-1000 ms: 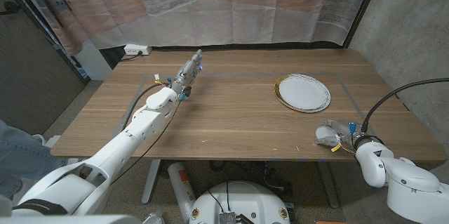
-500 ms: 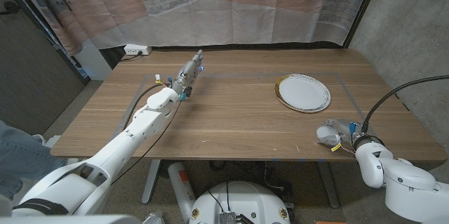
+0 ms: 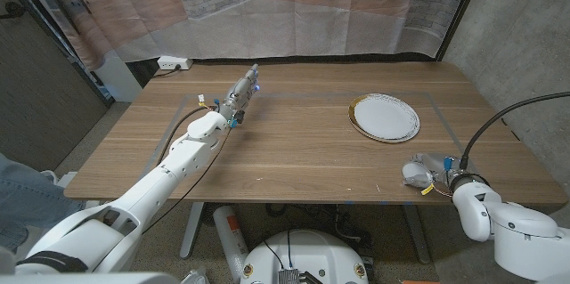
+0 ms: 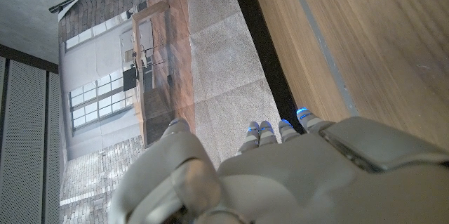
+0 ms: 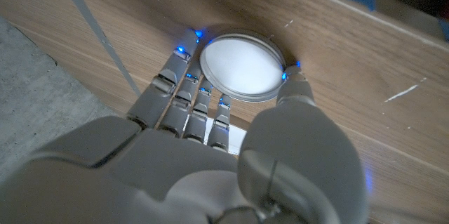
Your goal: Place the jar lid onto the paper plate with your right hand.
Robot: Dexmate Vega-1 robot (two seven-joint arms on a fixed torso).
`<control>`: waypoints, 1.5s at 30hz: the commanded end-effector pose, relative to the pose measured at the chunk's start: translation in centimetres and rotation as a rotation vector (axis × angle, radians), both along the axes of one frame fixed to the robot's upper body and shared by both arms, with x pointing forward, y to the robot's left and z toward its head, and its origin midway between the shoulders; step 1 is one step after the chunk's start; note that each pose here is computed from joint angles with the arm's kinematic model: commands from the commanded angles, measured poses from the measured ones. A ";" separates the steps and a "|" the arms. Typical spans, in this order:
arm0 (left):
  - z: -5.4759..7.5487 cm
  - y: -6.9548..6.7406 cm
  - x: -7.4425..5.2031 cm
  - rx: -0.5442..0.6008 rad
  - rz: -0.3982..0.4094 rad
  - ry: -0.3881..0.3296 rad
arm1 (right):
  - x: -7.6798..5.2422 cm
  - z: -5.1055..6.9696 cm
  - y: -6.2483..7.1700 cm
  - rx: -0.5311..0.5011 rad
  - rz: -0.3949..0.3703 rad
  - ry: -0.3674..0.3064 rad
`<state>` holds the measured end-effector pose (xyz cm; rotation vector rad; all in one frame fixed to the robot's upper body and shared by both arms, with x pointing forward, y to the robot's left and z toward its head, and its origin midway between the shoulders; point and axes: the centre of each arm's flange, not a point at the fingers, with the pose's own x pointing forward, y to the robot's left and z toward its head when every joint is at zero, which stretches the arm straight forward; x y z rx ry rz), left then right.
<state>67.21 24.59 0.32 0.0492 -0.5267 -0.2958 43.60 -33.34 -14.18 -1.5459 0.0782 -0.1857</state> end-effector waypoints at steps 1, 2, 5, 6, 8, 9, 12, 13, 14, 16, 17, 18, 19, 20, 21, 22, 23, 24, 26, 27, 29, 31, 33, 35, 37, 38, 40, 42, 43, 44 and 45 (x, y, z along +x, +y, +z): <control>0.2 -0.3 0.0 0.004 -0.003 -0.003 | -0.3 1.5 -0.4 -0.014 0.004 -0.042; 0.3 -0.3 0.0 0.005 -0.003 -0.003 | -0.3 1.6 -0.4 -0.016 0.002 -0.044; 0.3 -0.4 0.0 0.007 -0.004 -0.005 | -0.4 1.8 -0.5 -0.019 0.000 -0.053; 0.4 -0.4 0.0 0.005 -0.004 -0.006 | -0.3 1.8 -0.5 -0.019 -0.003 -0.057; 0.4 -0.4 0.0 0.005 -0.004 -0.007 | -0.3 1.9 -0.6 -0.022 -0.002 -0.062; 0.4 -0.4 0.0 0.005 -0.004 -0.007 | -0.4 2.0 -0.6 -0.023 -0.004 -0.064; 0.4 -0.5 0.0 0.004 -0.004 -0.007 | -0.4 2.1 -0.7 -0.028 -0.003 -0.068; 0.4 -0.5 0.0 0.004 -0.004 -0.007 | -0.4 2.2 -0.7 -0.027 -0.004 -0.070; 0.3 -0.5 0.0 0.003 -0.004 -0.006 | -0.4 2.2 -0.7 -0.029 -0.003 -0.072; 0.3 -0.5 -0.1 0.001 -0.003 -0.006 | -0.5 2.3 -0.8 -0.032 -0.002 -0.076; 0.2 -0.5 -0.1 0.001 -0.003 -0.006 | -0.5 2.4 -0.8 -0.031 -0.003 -0.078; 0.2 -0.5 -0.1 0.001 -0.004 -0.005 | -0.5 2.5 -0.9 -0.030 -0.003 -0.080; 0.2 -0.5 -0.1 0.001 -0.003 -0.006 | -0.5 2.5 -0.9 -0.031 -0.002 -0.082; 0.2 -0.5 -0.1 0.001 -0.005 -0.005 | -0.5 2.6 -0.9 -0.034 -0.001 -0.084; 0.1 -0.5 -0.1 0.001 -0.004 -0.005 | -0.5 2.6 -0.9 -0.035 0.001 -0.087; 0.1 -0.5 -0.1 0.000 -0.004 -0.005 | -0.5 2.7 -0.9 -0.034 0.003 -0.089; 0.1 -0.5 -0.1 0.001 -0.004 -0.006 | -0.5 2.8 -0.9 -0.034 0.003 -0.091; 0.1 -0.4 -0.1 0.000 -0.003 -0.007 | -0.5 2.9 -0.9 -0.034 0.003 -0.093; 0.1 -0.4 -0.2 -0.001 -0.004 -0.007 | -0.5 3.1 -1.0 -0.037 0.011 -0.098; 0.1 -0.4 -0.2 -0.001 -0.004 -0.007 | -0.5 3.2 -0.9 -0.041 0.012 -0.100; 0.0 -0.5 -0.2 0.000 -0.007 -0.006 | -0.4 3.4 -0.9 -0.046 0.017 -0.105; 0.0 -0.5 -0.2 0.000 -0.008 -0.005 | -0.3 3.6 -0.9 -0.050 0.021 -0.108; -0.1 -0.6 -0.2 0.001 -0.009 -0.004 | -0.3 3.9 -0.8 -0.052 0.025 -0.115; -0.1 -0.6 -0.2 0.001 -0.008 -0.004 | -0.2 4.1 -0.8 -0.055 0.029 -0.120; -0.1 -0.6 -0.2 0.000 -0.008 -0.004 | -0.1 4.3 -0.8 -0.058 0.031 -0.123; -0.1 -0.5 -0.2 0.001 -0.007 -0.004 | -0.1 4.4 -0.8 -0.061 0.034 -0.126; -0.2 -0.5 -0.3 -0.001 -0.006 -0.003 | 0.0 4.6 -0.8 -0.063 0.035 -0.131; -0.3 -0.5 -0.3 -0.001 -0.006 -0.002 | 0.0 4.8 -0.8 -0.067 0.036 -0.137; -0.3 -0.5 -0.3 0.000 -0.006 -0.001 | 0.1 4.9 -0.8 -0.068 0.038 -0.138; -0.3 -0.5 -0.3 0.000 -0.006 0.000 | 0.1 5.0 -0.8 -0.070 0.038 -0.140; -0.4 -0.5 -0.3 -0.001 -0.007 0.000 | 0.1 5.1 -0.8 -0.072 0.039 -0.141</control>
